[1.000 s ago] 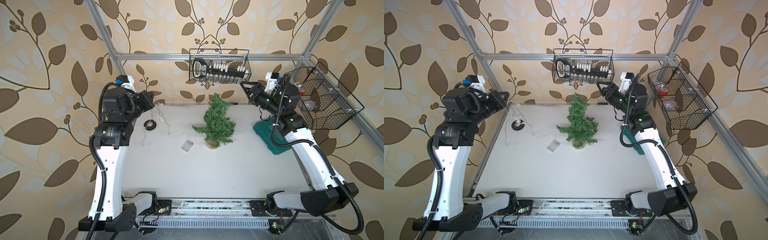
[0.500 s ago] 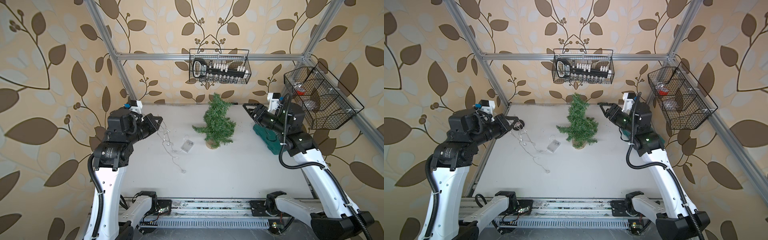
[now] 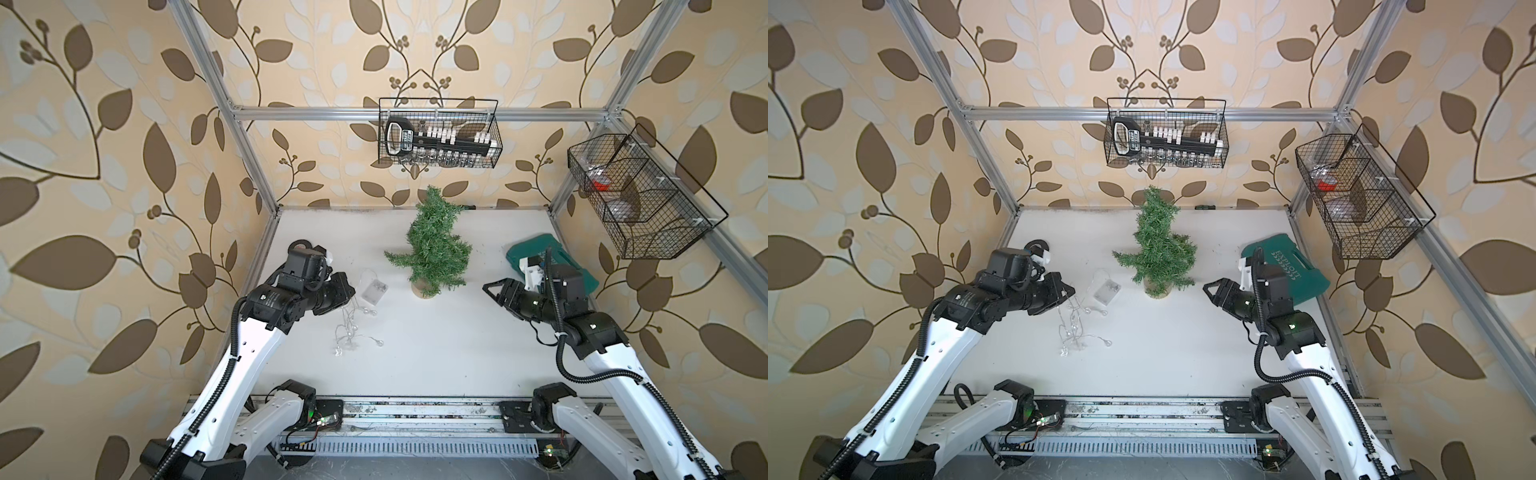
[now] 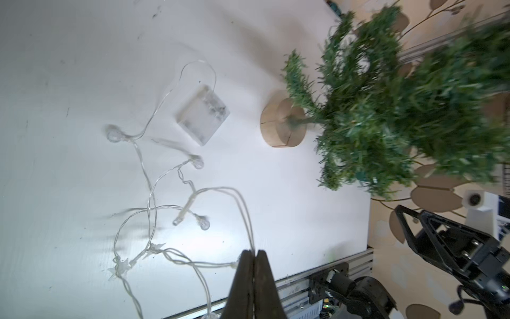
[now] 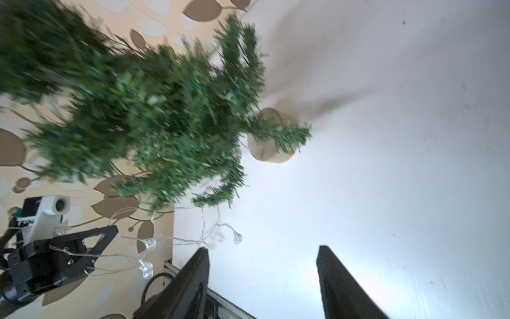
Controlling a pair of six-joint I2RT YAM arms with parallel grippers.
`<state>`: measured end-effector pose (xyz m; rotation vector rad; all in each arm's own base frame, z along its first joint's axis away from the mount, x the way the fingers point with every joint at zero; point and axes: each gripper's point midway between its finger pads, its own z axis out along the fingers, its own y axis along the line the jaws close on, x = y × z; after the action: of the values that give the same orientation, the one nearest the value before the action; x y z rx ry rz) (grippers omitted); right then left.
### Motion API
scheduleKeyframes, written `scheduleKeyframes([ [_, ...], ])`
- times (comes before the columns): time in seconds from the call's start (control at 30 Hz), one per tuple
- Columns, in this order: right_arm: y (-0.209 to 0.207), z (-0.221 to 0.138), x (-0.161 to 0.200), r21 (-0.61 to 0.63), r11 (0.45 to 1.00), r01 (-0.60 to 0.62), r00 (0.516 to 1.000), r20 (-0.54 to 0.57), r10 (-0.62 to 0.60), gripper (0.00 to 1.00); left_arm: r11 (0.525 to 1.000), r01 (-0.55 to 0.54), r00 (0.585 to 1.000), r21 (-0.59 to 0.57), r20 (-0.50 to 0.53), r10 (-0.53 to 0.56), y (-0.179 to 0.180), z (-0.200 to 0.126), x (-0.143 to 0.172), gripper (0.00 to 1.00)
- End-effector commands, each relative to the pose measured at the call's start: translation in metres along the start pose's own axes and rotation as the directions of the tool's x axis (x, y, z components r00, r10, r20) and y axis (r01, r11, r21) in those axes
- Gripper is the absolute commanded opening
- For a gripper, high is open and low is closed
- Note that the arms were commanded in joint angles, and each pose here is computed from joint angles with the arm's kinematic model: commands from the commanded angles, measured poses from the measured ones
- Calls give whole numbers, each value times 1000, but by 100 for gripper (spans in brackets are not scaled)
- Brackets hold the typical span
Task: Remove string lights from the small christmas tree
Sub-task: Place the light string at the center of the board.
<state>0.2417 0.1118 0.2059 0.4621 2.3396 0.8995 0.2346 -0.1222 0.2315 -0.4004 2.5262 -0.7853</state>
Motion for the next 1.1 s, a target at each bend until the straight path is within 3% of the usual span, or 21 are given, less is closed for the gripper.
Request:
scheduleKeyframes([
  [0.0, -30, -4, 44, 64, 998, 6, 992, -127, 2, 62, 998, 3, 1000, -63, 30, -1, 16, 12, -4, 0],
  [0.13, -39, -7, 62, 33, 999, -8, 990, -139, 12, 62, 995, -2, 1000, -102, -12, 0, 27, 29, 1, 0],
  [0.3, -37, -10, 59, 43, 998, 44, 989, -144, -38, 62, 990, -45, 999, -133, -13, 44, 27, 36, -9, 2],
  [0.6, -34, 1, 56, 32, 999, 22, 986, -169, -17, 62, 970, -135, 991, -202, -28, 132, 11, 68, -59, 5],
  [0.83, -27, -2, 47, 31, 999, 29, 989, -149, -24, 62, 960, -155, 976, -233, -185, 113, 16, 112, -61, 16],
  [0.93, -22, -4, 42, 32, 998, 49, 989, -143, -44, 62, 958, -152, 974, -243, -201, 104, 16, 113, -61, 29],
  [1.07, -17, -6, 36, 29, 998, 61, 989, -136, -57, 62, 950, -163, 976, -267, -186, 115, 17, 96, -60, 36],
])
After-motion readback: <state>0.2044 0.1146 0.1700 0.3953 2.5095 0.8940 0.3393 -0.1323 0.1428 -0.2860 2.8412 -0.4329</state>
